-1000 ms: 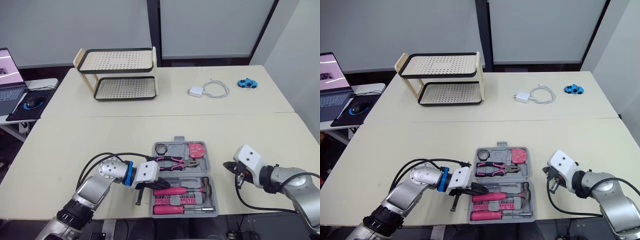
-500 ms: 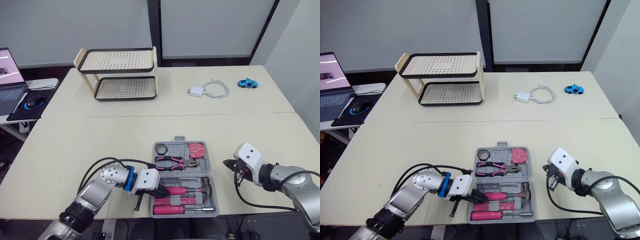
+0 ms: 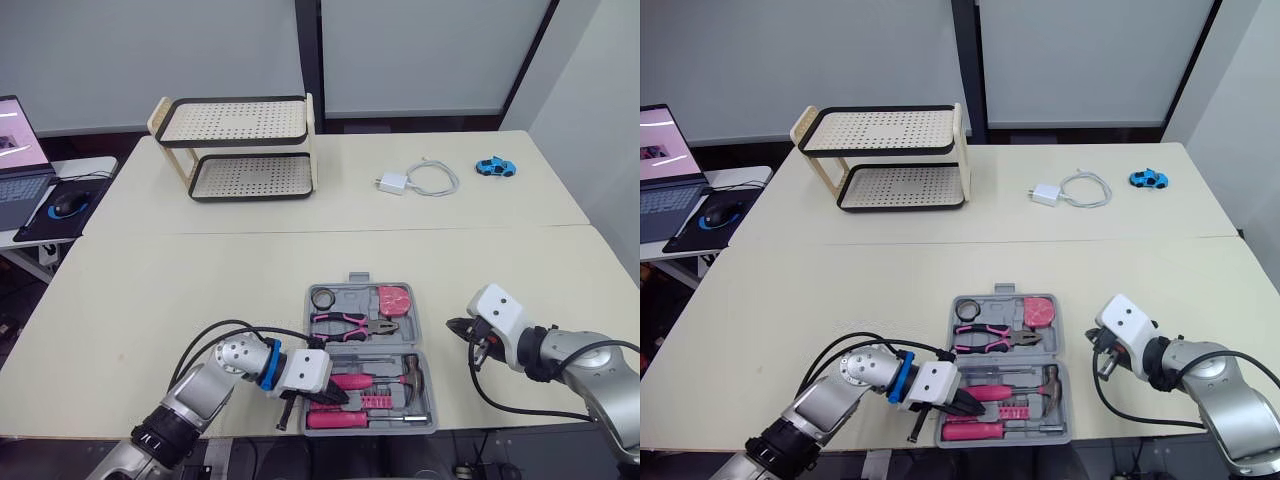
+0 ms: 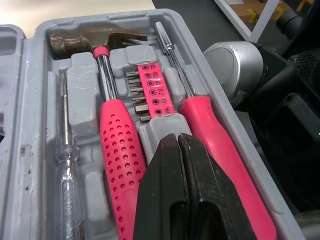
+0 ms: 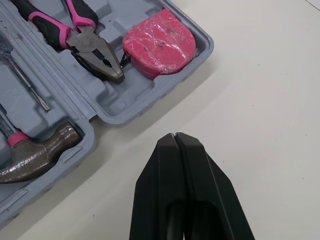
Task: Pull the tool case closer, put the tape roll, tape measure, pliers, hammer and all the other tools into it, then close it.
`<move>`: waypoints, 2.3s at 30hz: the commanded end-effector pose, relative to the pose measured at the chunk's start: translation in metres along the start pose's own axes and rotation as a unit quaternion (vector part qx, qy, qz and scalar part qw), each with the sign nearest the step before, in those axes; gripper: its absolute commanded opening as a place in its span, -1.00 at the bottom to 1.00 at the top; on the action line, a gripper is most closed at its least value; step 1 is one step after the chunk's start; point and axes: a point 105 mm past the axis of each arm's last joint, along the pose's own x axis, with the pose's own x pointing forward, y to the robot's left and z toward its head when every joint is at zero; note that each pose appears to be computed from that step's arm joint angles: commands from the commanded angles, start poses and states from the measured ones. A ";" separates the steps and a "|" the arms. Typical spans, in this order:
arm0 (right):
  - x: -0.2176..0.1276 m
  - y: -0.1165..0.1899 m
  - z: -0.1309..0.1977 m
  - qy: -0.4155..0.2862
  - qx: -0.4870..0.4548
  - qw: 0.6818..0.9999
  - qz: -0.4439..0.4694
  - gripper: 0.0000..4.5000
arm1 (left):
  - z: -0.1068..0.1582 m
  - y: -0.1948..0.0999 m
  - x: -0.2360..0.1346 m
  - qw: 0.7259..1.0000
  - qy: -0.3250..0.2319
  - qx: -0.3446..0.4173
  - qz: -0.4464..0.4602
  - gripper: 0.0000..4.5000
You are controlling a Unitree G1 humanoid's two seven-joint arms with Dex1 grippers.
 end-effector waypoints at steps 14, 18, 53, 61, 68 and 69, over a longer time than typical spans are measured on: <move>-0.002 -0.007 0.022 -0.044 0.164 0.985 0.036 -0.83 | -0.014 -0.003 0.004 0.999 0.038 0.026 -0.018 -1.00; 0.005 -0.019 0.028 -0.047 0.253 0.965 0.045 -0.30 | -0.017 -0.004 0.002 0.998 0.044 0.028 -0.022 -1.00; 0.100 -0.002 0.045 -0.032 0.408 0.899 0.155 0.99 | -0.031 -0.013 0.002 0.994 0.080 0.027 -0.068 -1.00; 0.099 -0.009 0.057 -0.094 0.375 0.904 0.183 0.99 | -0.032 -0.016 -0.001 0.992 0.086 0.031 -0.082 -1.00; 0.102 -0.011 0.059 -0.113 0.343 0.915 0.182 0.99 | -0.029 -0.018 -0.004 0.991 0.089 0.034 -0.090 -1.00; 0.104 -0.011 0.059 -0.113 0.336 0.918 0.178 0.99 | -0.029 -0.019 -0.004 0.991 0.090 0.034 -0.091 -1.00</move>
